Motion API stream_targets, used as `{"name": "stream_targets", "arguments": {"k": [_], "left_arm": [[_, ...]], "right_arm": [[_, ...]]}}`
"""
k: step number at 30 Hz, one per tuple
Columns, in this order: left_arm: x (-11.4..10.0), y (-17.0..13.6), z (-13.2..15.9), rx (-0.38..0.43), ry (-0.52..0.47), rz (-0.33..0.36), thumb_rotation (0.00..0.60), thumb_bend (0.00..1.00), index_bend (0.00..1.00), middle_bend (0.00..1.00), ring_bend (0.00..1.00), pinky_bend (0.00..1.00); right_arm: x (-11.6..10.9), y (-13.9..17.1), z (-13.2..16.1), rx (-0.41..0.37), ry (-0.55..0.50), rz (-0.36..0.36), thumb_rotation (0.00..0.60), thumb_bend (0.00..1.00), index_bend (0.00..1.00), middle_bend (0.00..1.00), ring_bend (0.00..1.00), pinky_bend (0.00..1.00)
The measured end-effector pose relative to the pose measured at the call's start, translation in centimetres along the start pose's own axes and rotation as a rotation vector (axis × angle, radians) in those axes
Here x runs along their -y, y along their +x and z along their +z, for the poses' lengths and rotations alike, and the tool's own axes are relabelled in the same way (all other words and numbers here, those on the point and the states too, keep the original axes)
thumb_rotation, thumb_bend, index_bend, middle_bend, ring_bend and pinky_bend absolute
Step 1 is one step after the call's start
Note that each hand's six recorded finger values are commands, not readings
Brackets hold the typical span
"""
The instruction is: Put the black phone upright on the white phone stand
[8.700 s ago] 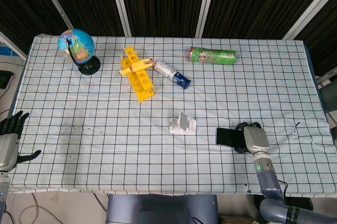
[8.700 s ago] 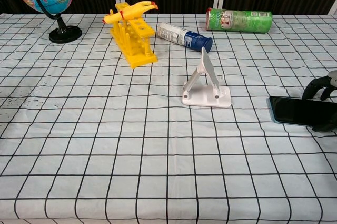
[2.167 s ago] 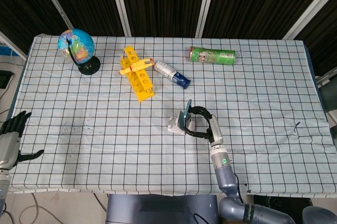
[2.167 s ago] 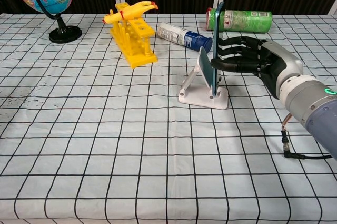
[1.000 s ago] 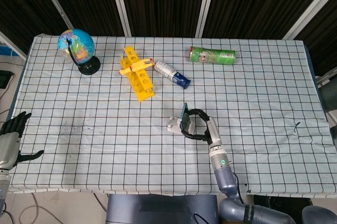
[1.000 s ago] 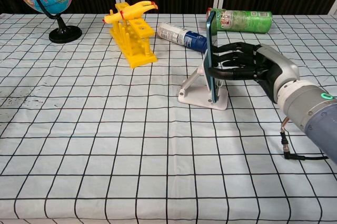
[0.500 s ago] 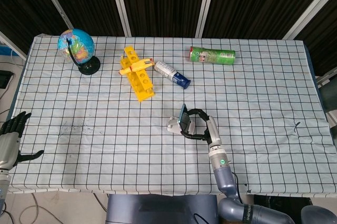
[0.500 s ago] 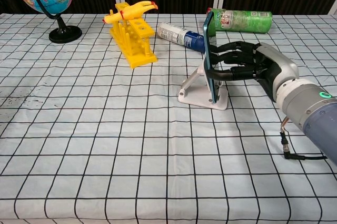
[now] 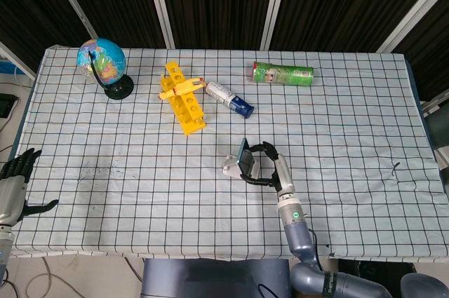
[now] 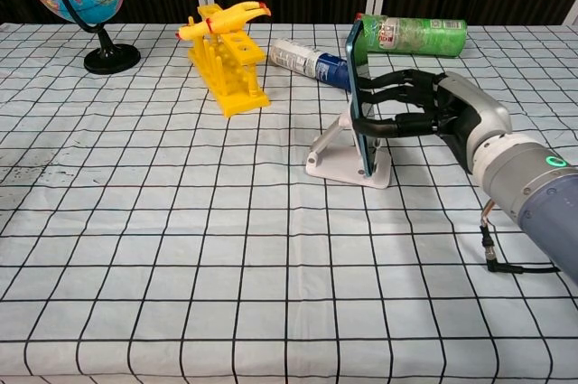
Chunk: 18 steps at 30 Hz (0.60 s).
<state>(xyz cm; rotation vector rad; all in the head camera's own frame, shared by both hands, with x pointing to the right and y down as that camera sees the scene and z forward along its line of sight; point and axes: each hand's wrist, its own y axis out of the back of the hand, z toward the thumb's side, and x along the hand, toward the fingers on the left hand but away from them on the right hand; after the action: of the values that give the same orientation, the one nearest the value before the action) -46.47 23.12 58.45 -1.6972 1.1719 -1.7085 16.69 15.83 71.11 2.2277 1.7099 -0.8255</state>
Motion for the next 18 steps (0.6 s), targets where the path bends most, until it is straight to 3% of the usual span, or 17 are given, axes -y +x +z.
{"name": "stream_targets", "arguments": {"k": [9, 14, 18], "left_arm": [[-0.02, 0.00, -0.01, 0.000, 0.000, 0.001, 0.600, 0.00, 0.00, 0.00, 0.00, 0.00], [-0.02, 0.00, 0.00, 0.000, 0.000, 0.001, 0.600, 0.00, 0.00, 0.00, 0.00, 0.00], [-0.03, 0.00, -0.01, 0.000, 0.000, 0.001, 0.600, 0.00, 0.00, 0.00, 0.00, 0.00]], "right_arm": [[0.15, 0.08, 0.01, 0.000, 0.013, 0.010, 0.600, 0.00, 0.14, 0.22, 0.00, 0.14], [0.25, 0.18, 0.05, -0.001, 0.019, 0.018, 0.600, 0.00, 0.02, 0.08, 0.00, 0.13], [0.28, 0.36, 0.11, -0.003, 0.033, 0.031, 0.600, 0.00, 0.00, 0.00, 0.00, 0.13]]}}
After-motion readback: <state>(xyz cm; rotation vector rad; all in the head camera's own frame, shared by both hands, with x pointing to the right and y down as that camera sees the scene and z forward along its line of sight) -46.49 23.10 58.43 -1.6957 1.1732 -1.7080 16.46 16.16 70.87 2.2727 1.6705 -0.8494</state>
